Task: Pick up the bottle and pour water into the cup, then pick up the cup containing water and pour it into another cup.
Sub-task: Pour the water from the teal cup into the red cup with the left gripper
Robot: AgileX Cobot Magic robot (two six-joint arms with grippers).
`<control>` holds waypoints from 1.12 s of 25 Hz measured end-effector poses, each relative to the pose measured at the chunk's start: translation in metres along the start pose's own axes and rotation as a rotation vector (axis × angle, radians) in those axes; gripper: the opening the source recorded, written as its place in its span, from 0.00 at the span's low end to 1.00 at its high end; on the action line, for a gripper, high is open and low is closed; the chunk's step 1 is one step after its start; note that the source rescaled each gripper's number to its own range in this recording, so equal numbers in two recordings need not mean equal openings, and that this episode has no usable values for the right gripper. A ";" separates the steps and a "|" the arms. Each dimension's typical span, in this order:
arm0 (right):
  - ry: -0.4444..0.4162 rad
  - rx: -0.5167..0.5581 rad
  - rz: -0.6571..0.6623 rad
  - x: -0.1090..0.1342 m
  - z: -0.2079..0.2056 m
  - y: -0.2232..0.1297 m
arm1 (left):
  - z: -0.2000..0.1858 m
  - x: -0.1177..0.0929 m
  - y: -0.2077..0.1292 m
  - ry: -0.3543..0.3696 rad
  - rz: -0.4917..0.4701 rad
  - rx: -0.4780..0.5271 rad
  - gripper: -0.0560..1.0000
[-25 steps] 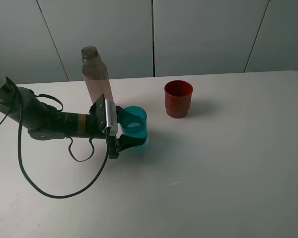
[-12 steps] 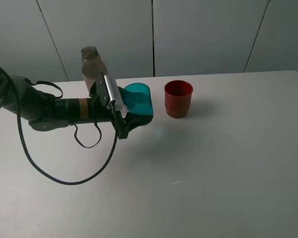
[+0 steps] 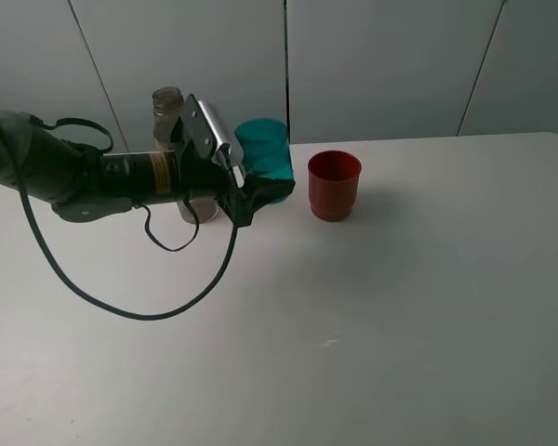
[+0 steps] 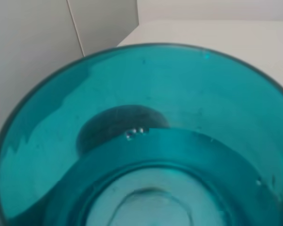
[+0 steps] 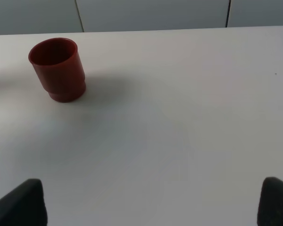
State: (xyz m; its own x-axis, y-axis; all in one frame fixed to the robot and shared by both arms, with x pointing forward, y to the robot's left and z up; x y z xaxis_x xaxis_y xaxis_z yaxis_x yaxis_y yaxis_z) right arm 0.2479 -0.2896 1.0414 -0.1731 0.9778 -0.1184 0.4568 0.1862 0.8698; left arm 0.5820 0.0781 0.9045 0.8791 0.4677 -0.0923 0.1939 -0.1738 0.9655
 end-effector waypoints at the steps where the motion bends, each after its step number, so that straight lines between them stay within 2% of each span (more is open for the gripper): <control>1: 0.000 0.000 0.000 0.000 0.000 0.000 | 0.004 -0.002 0.004 0.004 -0.003 0.012 0.23; 6: 0.000 0.000 0.000 0.000 0.000 0.000 | 0.027 -0.004 0.024 0.044 0.012 0.054 0.23; 10: 0.000 0.000 0.000 0.000 0.000 0.000 | 0.039 -0.002 0.047 0.074 0.034 0.024 0.23; 14: 0.000 0.000 0.000 0.000 0.000 0.000 | 0.045 0.009 0.067 0.141 0.025 -0.004 0.22; 19: 0.000 0.000 0.000 0.000 0.000 0.000 | 0.048 0.026 0.086 0.256 0.035 0.021 0.22; 23: 0.000 0.000 0.000 0.000 0.000 0.000 | 0.055 0.038 0.093 0.308 0.086 0.048 0.22; 28: 0.000 0.000 0.000 0.000 0.000 0.000 | 0.064 0.051 0.083 0.360 0.126 0.128 0.22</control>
State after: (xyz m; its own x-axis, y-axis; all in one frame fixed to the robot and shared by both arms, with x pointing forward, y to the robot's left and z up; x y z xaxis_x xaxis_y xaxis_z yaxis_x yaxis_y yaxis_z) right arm 0.2479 -0.2896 1.0414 -0.1731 0.9778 -0.1184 0.4568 0.1862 0.8698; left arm 0.6707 0.0323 0.9649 0.6950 0.7056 0.1383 0.1671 -0.3455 0.9234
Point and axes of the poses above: a point on each arm's last joint axis where the gripper is mounted, z pointing out along that axis toward the gripper, x along the wrist's bending axis when the last joint is at zero, y = z × x, the point moved 2 cm from there along z, pointing out along that axis toward the gripper, and after that the axes turned 12 degrees about -z, right-handed, at the moved point
